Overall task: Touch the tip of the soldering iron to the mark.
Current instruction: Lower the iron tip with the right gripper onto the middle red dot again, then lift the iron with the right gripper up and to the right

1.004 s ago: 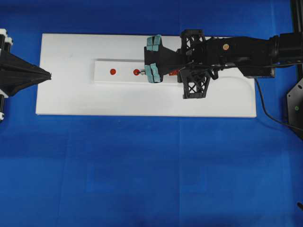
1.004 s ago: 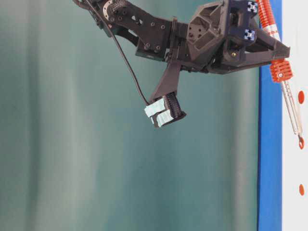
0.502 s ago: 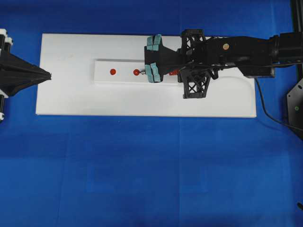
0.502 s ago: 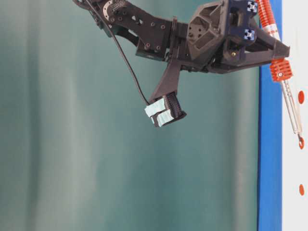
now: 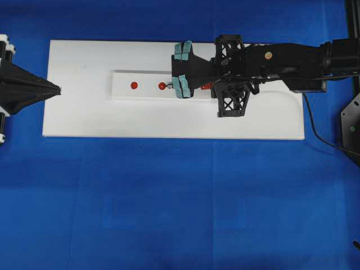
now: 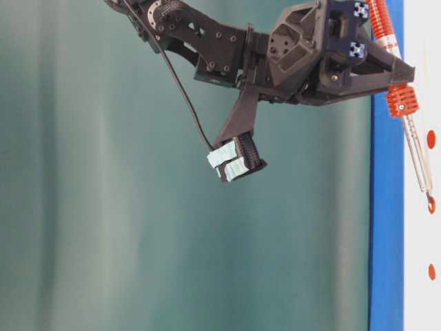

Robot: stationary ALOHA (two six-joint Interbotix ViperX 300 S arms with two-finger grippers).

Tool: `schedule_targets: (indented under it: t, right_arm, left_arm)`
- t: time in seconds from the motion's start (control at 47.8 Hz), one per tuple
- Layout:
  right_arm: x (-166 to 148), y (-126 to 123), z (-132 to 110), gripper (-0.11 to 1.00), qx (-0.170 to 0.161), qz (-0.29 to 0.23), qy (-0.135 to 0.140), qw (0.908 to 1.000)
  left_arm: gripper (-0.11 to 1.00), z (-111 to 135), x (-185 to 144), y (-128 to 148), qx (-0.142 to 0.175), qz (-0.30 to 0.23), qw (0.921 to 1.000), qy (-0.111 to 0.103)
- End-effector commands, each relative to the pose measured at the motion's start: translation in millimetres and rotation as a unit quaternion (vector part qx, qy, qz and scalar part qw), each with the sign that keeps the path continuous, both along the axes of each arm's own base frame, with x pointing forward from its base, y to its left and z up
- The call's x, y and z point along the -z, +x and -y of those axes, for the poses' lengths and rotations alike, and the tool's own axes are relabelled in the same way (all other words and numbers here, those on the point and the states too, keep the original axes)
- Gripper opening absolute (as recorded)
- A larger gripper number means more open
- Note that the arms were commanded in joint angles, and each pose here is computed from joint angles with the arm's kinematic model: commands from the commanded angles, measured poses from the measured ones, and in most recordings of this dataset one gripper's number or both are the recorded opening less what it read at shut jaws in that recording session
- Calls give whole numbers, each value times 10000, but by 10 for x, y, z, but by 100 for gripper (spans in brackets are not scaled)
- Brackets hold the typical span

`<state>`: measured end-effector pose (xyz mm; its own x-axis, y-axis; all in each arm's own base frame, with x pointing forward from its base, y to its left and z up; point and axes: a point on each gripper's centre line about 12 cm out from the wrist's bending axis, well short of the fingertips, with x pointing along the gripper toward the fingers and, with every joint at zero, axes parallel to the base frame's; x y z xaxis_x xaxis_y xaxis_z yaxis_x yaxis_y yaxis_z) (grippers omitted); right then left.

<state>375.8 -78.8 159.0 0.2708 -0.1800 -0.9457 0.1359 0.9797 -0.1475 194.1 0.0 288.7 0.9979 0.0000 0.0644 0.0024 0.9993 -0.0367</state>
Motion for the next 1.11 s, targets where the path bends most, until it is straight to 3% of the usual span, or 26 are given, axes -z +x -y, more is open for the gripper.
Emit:
schedule_targets:
  t: [0.0,0.293,0.544,0.837,1.088]
  right_arm:
    - [-97,28,15,6,15,160,-18,9999]
    - [-324,32,14,6,21,378,-70,9993]
    - [-841,-81,21,6,90,708,-193,9973]
    - [-1556,-243,59,6,158,1082,-532,9926]
    - [-1657,-273,80,6,197,1018,-631,9926]
  left_arm:
    - [0,-2,-48,12,-6,84,10000,0]
    - [0,-3,-45,15,-6,77,10000,0]
    - [0,-3,-33,14,-5,46,10000,-8]
    - [0,-3,-35,14,-5,54,10000,-8]
    - [0,-2,-39,14,-5,69,10000,-8]
